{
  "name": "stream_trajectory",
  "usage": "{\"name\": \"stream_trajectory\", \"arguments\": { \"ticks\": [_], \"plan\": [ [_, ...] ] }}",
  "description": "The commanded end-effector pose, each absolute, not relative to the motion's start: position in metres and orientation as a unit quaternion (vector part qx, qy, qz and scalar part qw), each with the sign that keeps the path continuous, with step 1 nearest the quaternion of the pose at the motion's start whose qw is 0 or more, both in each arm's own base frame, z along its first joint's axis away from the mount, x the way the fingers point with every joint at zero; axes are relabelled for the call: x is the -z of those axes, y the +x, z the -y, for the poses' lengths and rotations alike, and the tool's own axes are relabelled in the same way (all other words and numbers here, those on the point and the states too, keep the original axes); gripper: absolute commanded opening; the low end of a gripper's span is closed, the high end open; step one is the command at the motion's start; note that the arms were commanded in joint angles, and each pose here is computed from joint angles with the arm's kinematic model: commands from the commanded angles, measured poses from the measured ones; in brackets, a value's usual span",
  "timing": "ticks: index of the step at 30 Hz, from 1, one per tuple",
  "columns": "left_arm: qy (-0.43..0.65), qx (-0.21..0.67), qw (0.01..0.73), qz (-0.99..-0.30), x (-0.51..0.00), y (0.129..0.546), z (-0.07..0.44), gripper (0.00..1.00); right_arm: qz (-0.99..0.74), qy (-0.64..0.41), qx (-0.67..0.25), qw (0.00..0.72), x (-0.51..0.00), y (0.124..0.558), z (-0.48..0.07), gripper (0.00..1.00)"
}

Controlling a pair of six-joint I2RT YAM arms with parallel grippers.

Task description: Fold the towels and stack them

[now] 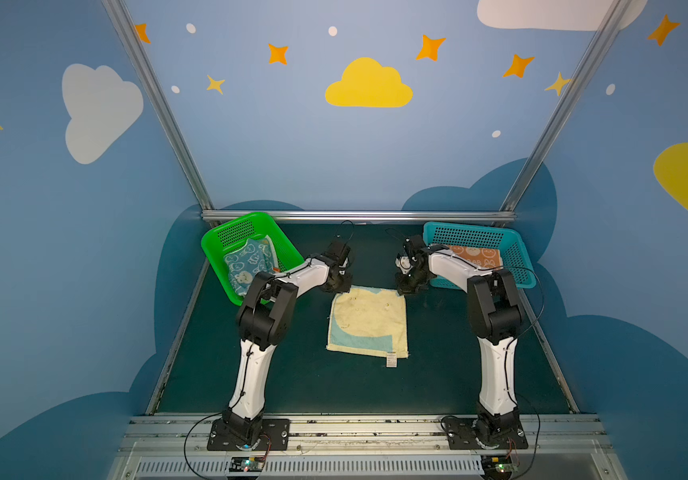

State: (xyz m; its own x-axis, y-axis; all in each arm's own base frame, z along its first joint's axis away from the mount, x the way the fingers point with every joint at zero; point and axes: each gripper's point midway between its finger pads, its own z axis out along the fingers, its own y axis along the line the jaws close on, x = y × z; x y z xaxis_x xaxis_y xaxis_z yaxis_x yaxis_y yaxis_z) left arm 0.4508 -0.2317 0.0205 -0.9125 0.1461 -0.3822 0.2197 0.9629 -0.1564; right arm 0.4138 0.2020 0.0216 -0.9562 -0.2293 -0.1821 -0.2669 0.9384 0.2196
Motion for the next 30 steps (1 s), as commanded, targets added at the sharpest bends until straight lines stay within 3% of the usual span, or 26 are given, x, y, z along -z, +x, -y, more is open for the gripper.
{"name": "stream_trajectory", "arguments": {
  "ticks": [1,14,23,30],
  "plan": [
    [0.087,0.062,0.152,-0.983,0.000,0.434,0.216,0.04,-0.981,-0.136,-0.124,0.063,-0.018,0.402,-0.204,0.00],
    [0.075,0.033,0.305,-0.949,-0.069,0.454,0.193,0.04,-0.959,-0.167,-0.160,0.163,-0.069,0.415,-0.212,0.00],
    [0.065,0.035,0.346,-0.935,-0.102,0.473,0.180,0.04,-0.949,-0.172,-0.176,0.198,-0.090,0.434,-0.217,0.00],
    [0.071,0.054,0.362,-0.928,-0.118,0.457,0.178,0.04,-0.936,-0.193,-0.208,0.209,-0.112,0.421,-0.223,0.00]
  ]
}}
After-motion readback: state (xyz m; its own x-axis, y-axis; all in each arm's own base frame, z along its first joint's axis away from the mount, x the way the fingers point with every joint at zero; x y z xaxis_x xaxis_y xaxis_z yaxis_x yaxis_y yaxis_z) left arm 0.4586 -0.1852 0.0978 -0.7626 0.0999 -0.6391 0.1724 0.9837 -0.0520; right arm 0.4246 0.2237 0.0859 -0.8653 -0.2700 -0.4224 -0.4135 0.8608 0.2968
